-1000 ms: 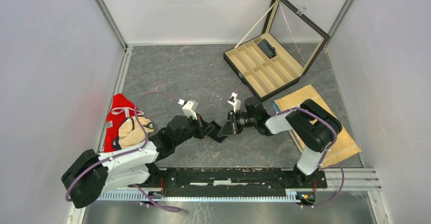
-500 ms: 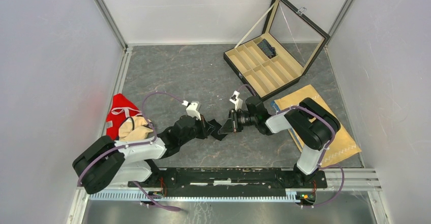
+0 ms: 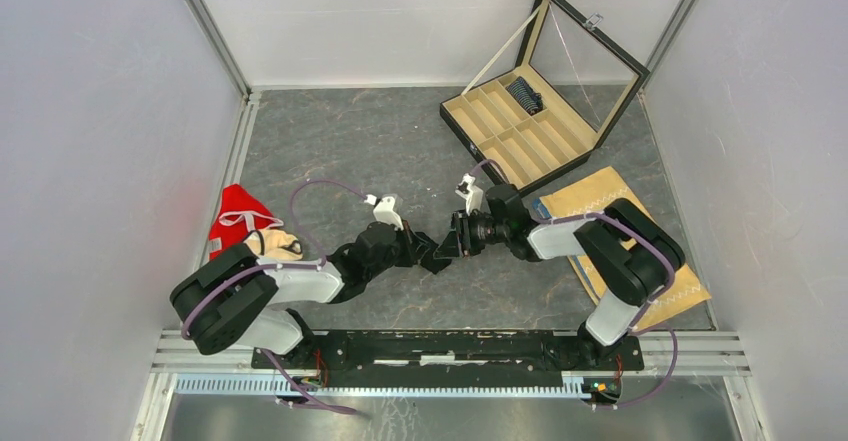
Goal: Roll the underwear
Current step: Roll the underwear to the center of the board.
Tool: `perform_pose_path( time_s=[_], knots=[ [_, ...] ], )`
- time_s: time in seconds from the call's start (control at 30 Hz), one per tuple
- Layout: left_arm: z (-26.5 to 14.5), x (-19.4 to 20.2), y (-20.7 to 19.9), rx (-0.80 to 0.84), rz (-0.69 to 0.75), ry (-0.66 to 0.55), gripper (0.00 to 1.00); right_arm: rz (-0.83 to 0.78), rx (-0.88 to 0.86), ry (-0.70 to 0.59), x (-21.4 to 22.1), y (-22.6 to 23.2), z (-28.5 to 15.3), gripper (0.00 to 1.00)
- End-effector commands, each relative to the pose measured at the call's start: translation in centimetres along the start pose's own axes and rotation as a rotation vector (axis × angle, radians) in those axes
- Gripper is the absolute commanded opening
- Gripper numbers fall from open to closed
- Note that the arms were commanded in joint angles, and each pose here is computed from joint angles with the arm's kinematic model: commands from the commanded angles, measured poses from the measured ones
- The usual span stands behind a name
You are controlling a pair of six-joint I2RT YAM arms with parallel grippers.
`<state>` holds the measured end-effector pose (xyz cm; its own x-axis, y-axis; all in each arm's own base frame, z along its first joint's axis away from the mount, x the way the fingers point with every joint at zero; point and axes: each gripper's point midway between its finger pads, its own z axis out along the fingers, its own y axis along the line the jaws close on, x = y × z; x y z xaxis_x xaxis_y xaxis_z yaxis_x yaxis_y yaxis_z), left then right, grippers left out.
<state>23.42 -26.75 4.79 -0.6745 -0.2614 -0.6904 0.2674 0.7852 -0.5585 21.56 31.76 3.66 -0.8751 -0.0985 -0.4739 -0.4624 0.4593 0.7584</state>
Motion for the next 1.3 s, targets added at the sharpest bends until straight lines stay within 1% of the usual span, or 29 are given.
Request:
perform_pose_path(
  time_s=[0.0, 0.17, 0.3, 0.37, 0.53, 0.63, 0.73, 0.97, 1.1, 1.27],
  knots=[
    [-0.6, 3.2, 5.6, -0.216, 0.027, 0.087, 0.02, -0.161, 0.081, -0.010, -1.8, 0.3, -1.2, 0.44],
    [-1.0, 3.3, 5.8, -0.220, 0.022, 0.081, 0.02, -0.353, 0.178, -0.026, -4.1, -0.2, -2.4, 0.54],
    [-1.3, 3.3, 5.9, -0.216, 0.018, 0.078, 0.02, -0.461, 0.179, -0.015, -5.2, -0.1, -2.4, 0.72],
    [-1.3, 3.3, 5.9, -0.215, 0.017, 0.078, 0.02, -0.510, 0.165, -0.005, -5.6, -0.1, -2.0, 0.75],
    [-1.2, 3.5, 5.8, -0.205, 0.016, 0.084, 0.02, -0.622, 0.116, 0.088, -5.7, -0.8, -0.7, 0.77],
    [-1.2, 3.6, 5.7, -0.201, 0.016, 0.087, 0.02, -0.649, 0.045, 0.110, -5.7, -0.5, 0.4, 0.78],
    [-1.3, 3.5, 5.7, -0.200, 0.016, 0.085, 0.02, -0.643, -0.012, 0.132, -5.2, -0.3, 1.3, 0.82],
    [-1.1, 3.5, 5.6, -0.199, 0.019, 0.086, 0.02, -0.622, -0.076, 0.185, -3.8, -0.6, 1.9, 0.88],
    [-1.1, 3.5, 5.7, -0.200, 0.020, 0.088, 0.02, -0.621, -0.053, 0.217, -3.2, -1.7, 2.1, 0.88],
    [-1.0, 3.6, 5.7, -0.201, 0.021, 0.091, 0.02, -0.599, -0.060, 0.277, -2.0, -2.7, 2.5, 0.82]
  ],
)
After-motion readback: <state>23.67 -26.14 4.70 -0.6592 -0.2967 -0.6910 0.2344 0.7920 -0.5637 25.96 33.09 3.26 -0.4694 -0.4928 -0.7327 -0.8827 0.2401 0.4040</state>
